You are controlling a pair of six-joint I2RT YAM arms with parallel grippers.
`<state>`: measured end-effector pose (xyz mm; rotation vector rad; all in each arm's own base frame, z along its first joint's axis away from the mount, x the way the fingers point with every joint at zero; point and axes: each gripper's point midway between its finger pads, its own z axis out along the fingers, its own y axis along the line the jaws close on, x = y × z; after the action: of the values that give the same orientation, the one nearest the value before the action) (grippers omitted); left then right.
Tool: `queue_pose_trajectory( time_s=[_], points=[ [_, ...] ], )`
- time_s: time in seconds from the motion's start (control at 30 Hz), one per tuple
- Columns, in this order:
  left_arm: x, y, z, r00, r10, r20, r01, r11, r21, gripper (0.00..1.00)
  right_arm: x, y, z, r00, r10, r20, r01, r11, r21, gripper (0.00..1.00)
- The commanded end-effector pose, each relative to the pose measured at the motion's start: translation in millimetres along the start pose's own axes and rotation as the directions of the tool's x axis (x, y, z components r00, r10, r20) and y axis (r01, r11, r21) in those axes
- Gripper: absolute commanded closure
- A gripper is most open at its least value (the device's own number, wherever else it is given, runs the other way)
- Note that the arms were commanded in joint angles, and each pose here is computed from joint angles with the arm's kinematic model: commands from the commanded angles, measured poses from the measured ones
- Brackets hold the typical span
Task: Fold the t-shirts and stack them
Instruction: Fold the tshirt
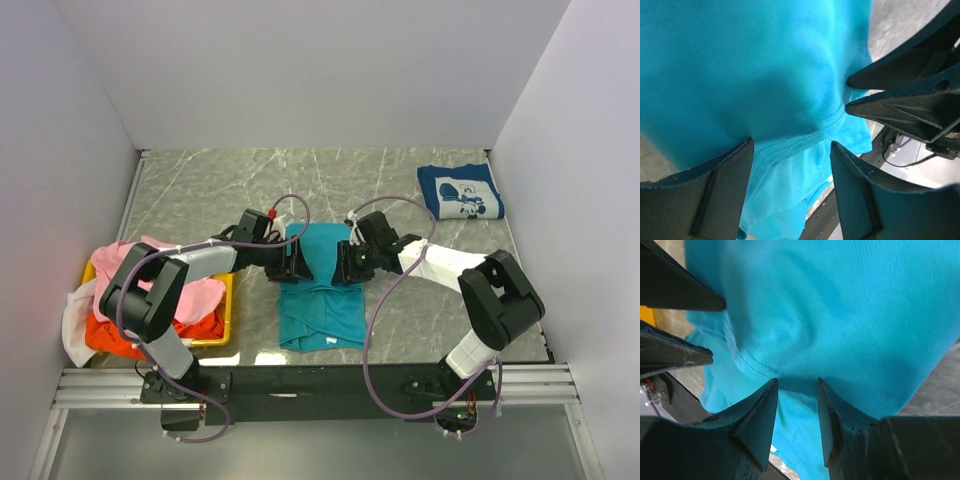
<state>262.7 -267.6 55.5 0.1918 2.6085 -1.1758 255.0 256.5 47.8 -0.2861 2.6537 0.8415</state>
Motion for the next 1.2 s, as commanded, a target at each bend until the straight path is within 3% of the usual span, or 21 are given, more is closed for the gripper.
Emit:
queue_pose_trajectory(
  time_s=[0.0, 0.37, 0.83, 0.97, 1.17],
  points=[
    [2, -2, -2, 1.0, 0.0, 0.012, 0.001, 1.0, -0.015, 0.32, 6, -2, -1, 1.0, 0.001, -0.002, 0.0, 1.0, 0.013, 0.56],
    [0, 20, -4, 1.0, -0.013, 0.008, 0.014, 0.988, -0.157, 0.32, 17, -31, 15, 0.998, 0.037, -0.051, -0.029, 0.99, 0.135, 0.56],
    [3, 27, -2, 1.0, -0.025, -0.008, 0.023, 0.982, -0.189, 0.33, 25, -61, -2, 0.997, 0.065, -0.042, -0.05, 0.955, 0.292, 0.55],
    [-12, 5, -9, 1.0, 0.02, 0.022, -0.017, 0.991, -0.134, 0.33, 9, -47, -12, 0.999, 0.046, -0.011, -0.042, 0.964, 0.263, 0.54],
    [-82, -51, -33, 0.983, 0.105, 0.152, -0.091, 0.991, -0.094, 0.31, -50, -22, -39, 0.995, 0.002, 0.095, -0.024, 0.973, 0.23, 0.51]
  ],
)
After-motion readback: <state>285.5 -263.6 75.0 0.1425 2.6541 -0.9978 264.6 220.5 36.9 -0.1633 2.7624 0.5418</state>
